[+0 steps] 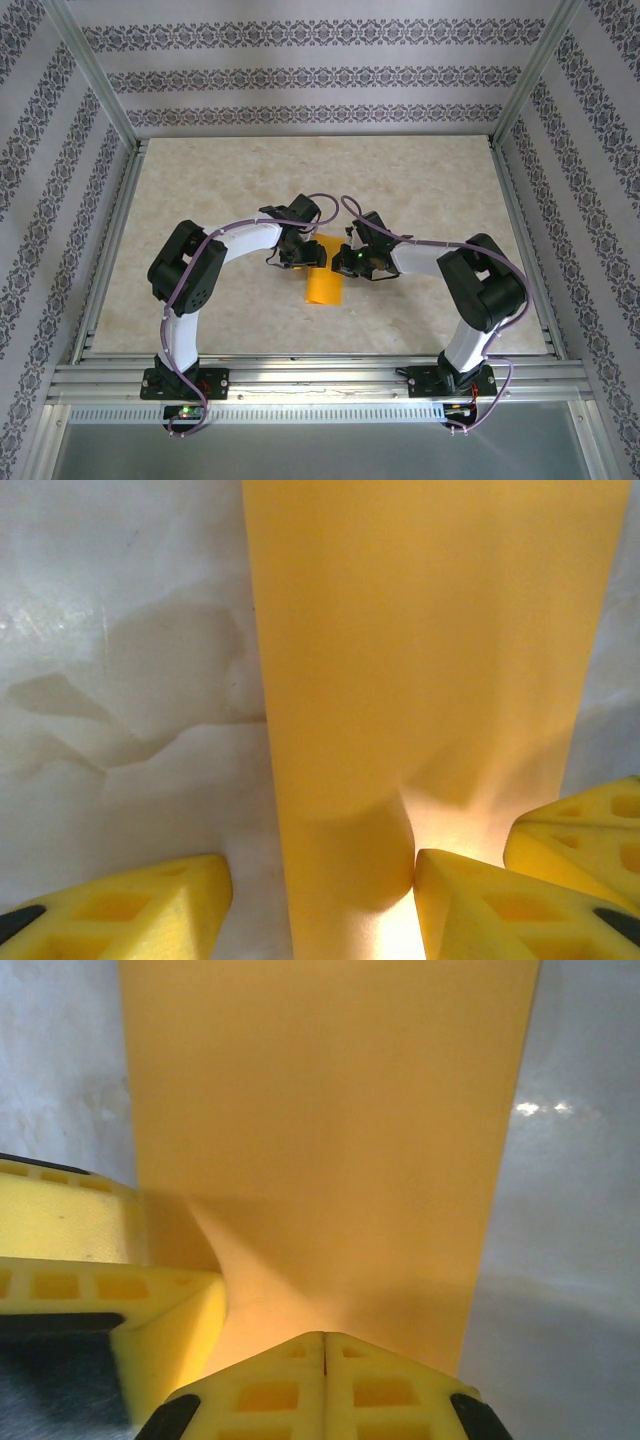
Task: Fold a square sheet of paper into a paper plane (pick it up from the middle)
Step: Hold the square sheet of paper at the center of the table.
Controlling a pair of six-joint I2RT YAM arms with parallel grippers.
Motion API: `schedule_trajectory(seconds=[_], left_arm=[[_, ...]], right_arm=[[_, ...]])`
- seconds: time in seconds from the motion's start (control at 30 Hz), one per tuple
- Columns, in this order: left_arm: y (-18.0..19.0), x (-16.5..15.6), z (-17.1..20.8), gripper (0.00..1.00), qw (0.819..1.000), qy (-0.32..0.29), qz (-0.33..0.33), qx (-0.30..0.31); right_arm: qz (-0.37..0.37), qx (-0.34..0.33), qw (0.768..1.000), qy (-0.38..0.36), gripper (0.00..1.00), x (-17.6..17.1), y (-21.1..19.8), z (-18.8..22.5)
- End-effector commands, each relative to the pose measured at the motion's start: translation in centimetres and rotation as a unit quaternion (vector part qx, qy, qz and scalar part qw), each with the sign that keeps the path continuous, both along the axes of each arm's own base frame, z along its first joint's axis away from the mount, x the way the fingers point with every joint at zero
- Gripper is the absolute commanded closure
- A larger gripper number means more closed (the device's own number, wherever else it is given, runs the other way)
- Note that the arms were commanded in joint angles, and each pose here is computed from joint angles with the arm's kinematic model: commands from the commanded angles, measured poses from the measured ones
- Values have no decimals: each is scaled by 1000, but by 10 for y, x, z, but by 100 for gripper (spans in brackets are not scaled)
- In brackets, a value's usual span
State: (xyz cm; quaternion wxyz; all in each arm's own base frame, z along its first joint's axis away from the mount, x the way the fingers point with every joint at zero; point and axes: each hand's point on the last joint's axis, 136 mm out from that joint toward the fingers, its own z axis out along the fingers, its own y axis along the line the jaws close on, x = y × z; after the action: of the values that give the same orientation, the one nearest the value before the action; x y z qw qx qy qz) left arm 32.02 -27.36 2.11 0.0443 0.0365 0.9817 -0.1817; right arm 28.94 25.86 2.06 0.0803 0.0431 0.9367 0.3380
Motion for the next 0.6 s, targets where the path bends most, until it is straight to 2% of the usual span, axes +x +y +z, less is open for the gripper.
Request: schedule_trajectory(seconds=[0.0,0.23,0.37,0.57], left_arm=[[9,-10,-46,46,999,22,0,41],[5,-8,-38,46,999,16,5,27],[-6,-3,-13,44,1000,-3,15,-11],[1,10,35,41,996,-56,48,-46]], right_arm=[[12,-30,999,24,100,-12,-5,-21],[36,-94,994,42,100,-28,-27,-46],[67,-124,989,42,100,-26,-35,-44],[105,-136,984,46,100,-21,-39,-42]])
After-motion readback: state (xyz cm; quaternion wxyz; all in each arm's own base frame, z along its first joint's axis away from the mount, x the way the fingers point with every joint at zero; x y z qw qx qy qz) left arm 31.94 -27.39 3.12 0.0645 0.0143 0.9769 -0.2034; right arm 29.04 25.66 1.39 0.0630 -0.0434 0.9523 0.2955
